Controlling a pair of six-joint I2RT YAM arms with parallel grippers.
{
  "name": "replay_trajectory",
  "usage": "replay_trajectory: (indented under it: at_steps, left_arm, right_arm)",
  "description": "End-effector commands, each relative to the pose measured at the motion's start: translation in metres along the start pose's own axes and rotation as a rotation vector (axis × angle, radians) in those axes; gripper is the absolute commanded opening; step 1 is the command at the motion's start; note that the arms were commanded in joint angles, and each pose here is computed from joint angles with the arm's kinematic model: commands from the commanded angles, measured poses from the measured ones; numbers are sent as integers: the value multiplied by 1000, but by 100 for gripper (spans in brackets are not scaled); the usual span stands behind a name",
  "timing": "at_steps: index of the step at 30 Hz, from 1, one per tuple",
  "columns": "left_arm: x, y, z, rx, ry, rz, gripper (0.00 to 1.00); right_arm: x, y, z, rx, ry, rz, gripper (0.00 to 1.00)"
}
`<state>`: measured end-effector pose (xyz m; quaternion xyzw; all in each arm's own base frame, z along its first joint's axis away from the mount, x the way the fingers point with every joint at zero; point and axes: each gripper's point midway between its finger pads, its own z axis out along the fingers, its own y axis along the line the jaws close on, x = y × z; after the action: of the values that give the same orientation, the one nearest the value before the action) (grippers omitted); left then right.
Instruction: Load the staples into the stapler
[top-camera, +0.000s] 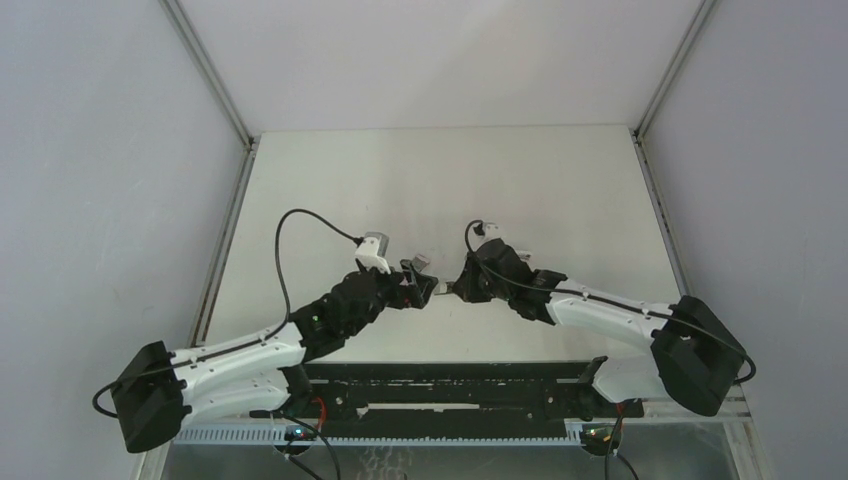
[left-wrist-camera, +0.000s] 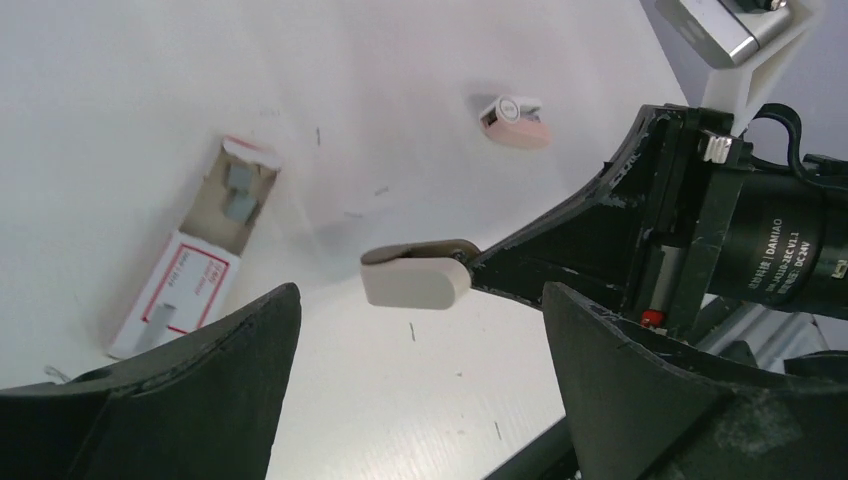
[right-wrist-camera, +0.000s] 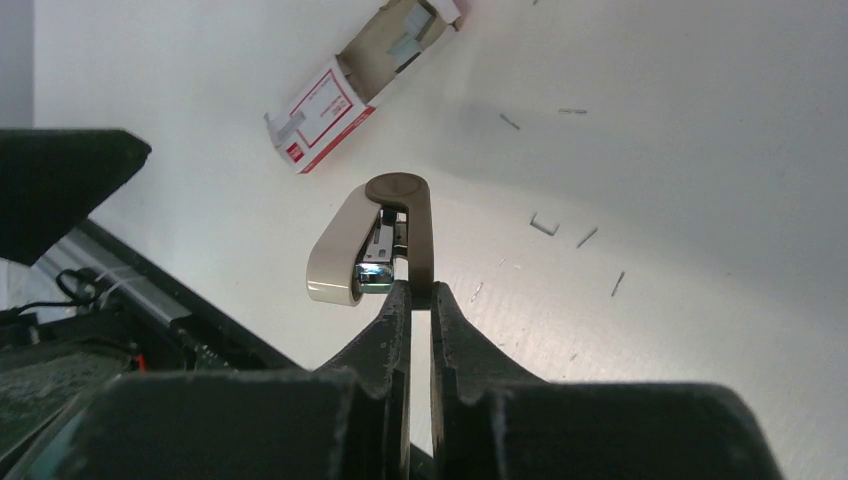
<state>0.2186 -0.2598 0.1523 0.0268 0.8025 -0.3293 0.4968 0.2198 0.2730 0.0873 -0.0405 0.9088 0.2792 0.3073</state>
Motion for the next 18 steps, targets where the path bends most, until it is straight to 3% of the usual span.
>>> replay_trajectory:
  at_steps: [1,11,18]
  left_arm:
    - [0,-12,4,13,47,-114,93]
    - [24,-14,31,12,156,-80,94]
    - [30,-1,42,-34,161,-69,90]
  right_arm:
    - [-24,24,6,-14,-102,7,0]
    - [-16,35,15,-14,-81,-42,0]
    - [-16,33,13,-9,-81,-65,0]
